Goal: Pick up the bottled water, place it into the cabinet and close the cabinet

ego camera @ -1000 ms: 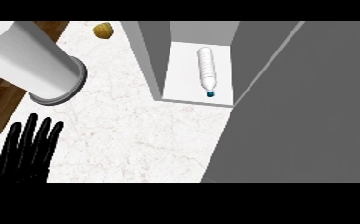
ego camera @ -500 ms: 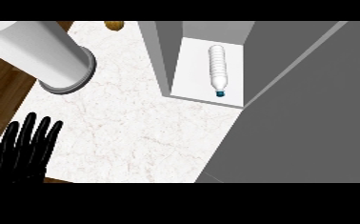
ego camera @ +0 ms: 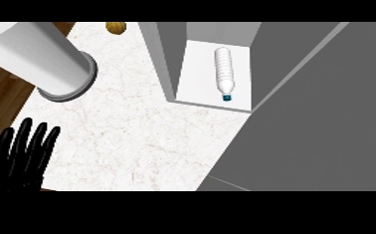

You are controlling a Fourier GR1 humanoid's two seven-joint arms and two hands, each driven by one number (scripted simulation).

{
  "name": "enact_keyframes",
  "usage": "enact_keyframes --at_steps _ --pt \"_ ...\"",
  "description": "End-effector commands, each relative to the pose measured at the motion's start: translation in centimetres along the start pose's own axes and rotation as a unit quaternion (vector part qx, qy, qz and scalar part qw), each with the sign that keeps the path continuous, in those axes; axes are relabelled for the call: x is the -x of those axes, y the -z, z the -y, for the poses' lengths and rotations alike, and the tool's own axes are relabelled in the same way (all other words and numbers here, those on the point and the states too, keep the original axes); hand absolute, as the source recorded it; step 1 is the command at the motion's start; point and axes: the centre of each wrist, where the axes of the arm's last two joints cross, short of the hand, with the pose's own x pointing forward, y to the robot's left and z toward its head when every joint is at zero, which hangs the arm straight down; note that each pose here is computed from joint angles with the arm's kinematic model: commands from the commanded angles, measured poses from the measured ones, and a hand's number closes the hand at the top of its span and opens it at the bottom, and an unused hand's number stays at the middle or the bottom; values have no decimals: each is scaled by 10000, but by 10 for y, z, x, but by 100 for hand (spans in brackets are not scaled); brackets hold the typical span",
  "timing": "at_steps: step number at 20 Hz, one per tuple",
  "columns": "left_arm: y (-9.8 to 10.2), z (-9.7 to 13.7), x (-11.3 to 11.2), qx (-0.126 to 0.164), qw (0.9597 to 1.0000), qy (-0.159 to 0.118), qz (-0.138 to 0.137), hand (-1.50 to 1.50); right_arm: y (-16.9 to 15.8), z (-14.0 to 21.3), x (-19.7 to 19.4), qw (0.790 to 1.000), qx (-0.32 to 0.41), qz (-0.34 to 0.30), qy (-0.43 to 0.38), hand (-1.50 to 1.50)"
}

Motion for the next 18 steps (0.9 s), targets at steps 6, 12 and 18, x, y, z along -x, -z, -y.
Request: enact_keyframes --at_steps 6,12,18 --pt "-5 -8 -1 -172 9998 -19 -30 -150 8 35 15 9724 2207 382 655 150" --pt "1 -6 -3 106 9999 -54 65 -150 22 76 15 9560 2824 480 640 150" --pt "-2 -11 1 73 9999 -69 -128 -150 77 127 2 9352 3444 336 758 150"
